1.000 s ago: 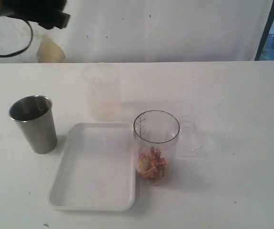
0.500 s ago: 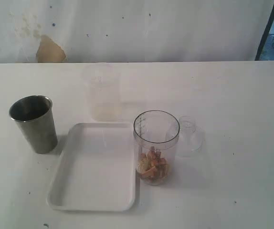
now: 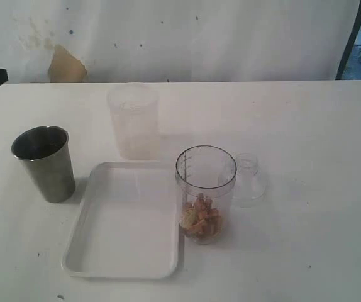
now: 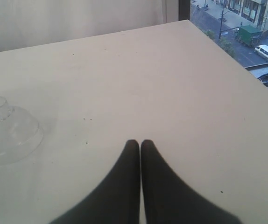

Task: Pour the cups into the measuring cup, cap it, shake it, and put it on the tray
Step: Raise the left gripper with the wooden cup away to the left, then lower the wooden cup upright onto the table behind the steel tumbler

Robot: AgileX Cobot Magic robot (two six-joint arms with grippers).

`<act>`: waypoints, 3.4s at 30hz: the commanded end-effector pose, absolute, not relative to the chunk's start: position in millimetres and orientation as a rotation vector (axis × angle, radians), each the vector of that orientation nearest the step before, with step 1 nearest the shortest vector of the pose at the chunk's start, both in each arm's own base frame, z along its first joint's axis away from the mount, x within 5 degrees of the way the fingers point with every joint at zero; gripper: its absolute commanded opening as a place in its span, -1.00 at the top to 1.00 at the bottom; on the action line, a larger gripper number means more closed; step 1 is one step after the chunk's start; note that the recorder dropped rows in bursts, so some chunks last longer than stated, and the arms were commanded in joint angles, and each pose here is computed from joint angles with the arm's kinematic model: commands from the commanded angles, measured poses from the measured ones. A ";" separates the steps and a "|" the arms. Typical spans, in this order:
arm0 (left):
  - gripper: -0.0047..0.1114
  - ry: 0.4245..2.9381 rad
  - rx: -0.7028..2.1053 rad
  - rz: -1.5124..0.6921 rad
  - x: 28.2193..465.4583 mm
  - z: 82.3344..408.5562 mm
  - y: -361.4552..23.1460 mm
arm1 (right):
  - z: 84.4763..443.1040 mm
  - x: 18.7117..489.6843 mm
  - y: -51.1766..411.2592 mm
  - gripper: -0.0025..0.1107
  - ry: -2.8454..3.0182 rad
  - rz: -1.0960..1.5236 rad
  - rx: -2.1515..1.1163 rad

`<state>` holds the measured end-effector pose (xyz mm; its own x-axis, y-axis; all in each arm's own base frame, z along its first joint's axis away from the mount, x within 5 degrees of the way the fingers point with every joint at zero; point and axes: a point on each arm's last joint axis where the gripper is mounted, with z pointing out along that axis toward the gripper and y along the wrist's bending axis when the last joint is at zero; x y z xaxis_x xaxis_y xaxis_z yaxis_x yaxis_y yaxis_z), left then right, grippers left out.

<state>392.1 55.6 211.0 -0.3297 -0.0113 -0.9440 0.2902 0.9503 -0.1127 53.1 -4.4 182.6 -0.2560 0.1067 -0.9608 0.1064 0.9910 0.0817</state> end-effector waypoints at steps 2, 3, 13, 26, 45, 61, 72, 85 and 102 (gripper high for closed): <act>0.92 1.794 0.430 -0.455 429.5 193.2 49.5 | 181.6 53.1 -4.5 0.96 1.827 0.003 0.161; 0.92 1.806 0.422 -0.483 436.9 188.1 50.7 | 181.6 53.1 -4.5 0.96 1.827 0.003 0.161; 0.92 2.023 0.642 -0.672 474.1 137.7 39.5 | 181.6 53.1 -4.5 0.96 1.827 0.003 0.161; 0.92 2.025 0.723 -0.682 481.4 127.0 -0.1 | 181.6 53.1 -4.5 0.96 1.827 0.003 0.161; 0.92 2.096 0.700 -0.680 482.2 90.7 0.0 | 181.6 53.1 -4.5 0.96 1.827 0.003 0.161; -0.82 2.099 0.694 -0.676 482.8 91.1 0.4 | 181.6 53.1 -4.5 0.96 1.827 0.003 0.161; -0.89 2.074 0.675 -0.662 483.2 109.9 7.1 | 181.6 53.1 -4.5 0.96 1.827 0.003 0.161; -0.89 2.036 0.654 -0.716 479.6 133.8 13.9 | 181.5 53.1 -4.5 0.96 1.829 0.003 0.162; -0.89 1.882 0.713 -0.614 469.1 221.3 11.4 | 181.6 53.1 -4.5 0.96 1.827 0.003 0.161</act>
<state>474.2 12.7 188.5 -0.3956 0.2075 -0.8947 0.6997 0.6991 -0.1473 53.1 -4.4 182.6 -0.2560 0.1067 -0.9608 0.1064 0.9910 0.0817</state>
